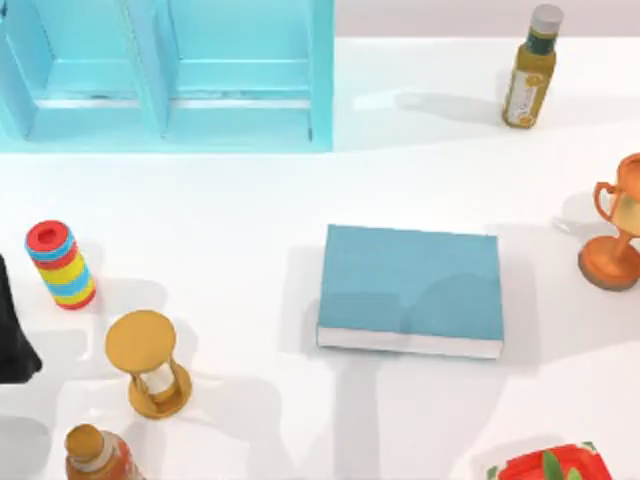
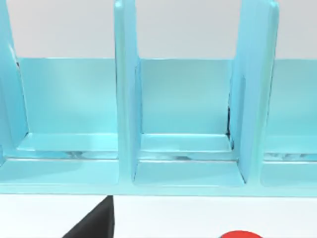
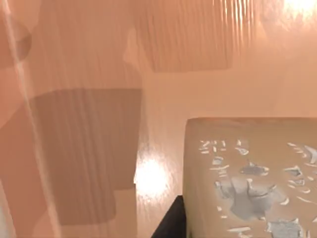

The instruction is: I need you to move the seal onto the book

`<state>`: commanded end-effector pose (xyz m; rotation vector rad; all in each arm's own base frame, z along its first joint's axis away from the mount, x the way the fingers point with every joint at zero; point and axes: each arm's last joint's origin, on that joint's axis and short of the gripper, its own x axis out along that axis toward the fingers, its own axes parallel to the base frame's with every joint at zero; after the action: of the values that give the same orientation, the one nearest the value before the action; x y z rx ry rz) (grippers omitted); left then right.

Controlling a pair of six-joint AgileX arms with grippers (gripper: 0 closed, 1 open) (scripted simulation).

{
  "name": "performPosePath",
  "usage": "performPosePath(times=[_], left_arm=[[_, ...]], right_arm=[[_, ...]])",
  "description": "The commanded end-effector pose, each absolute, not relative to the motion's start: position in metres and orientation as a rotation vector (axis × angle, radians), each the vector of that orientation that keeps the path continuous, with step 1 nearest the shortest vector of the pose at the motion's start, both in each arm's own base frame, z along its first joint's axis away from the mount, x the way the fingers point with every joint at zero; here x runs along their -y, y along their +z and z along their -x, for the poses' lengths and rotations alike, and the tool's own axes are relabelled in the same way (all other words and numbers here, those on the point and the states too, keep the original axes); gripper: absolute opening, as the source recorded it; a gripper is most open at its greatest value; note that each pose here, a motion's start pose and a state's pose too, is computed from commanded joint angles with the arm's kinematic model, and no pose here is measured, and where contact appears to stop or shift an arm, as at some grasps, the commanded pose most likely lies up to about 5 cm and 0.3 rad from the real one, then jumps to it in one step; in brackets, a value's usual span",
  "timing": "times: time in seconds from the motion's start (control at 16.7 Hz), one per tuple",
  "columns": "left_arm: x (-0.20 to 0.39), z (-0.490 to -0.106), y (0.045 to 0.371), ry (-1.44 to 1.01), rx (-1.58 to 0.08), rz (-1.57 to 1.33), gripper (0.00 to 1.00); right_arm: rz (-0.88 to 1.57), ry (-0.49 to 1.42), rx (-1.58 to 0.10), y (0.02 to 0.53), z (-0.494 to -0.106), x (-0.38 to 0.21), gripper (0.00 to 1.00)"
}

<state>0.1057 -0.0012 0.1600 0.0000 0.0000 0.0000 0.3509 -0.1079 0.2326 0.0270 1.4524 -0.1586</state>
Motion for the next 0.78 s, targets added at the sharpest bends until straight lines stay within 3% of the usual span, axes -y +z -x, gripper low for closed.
performPosePath(times=[0.42, 0.78], left_arm=[[0.001, -0.106, 0.160, 0.000, 0.000, 0.000, 1.00], [0.001, -0.106, 0.160, 0.000, 0.000, 0.000, 1.00]], right_arm=[[-0.012, -0.041, -1.530, 0.291, -0.339, 0.011, 0.00], [-0.008, -0.014, -1.563, 0.292, -0.338, -0.002, 0.00]])
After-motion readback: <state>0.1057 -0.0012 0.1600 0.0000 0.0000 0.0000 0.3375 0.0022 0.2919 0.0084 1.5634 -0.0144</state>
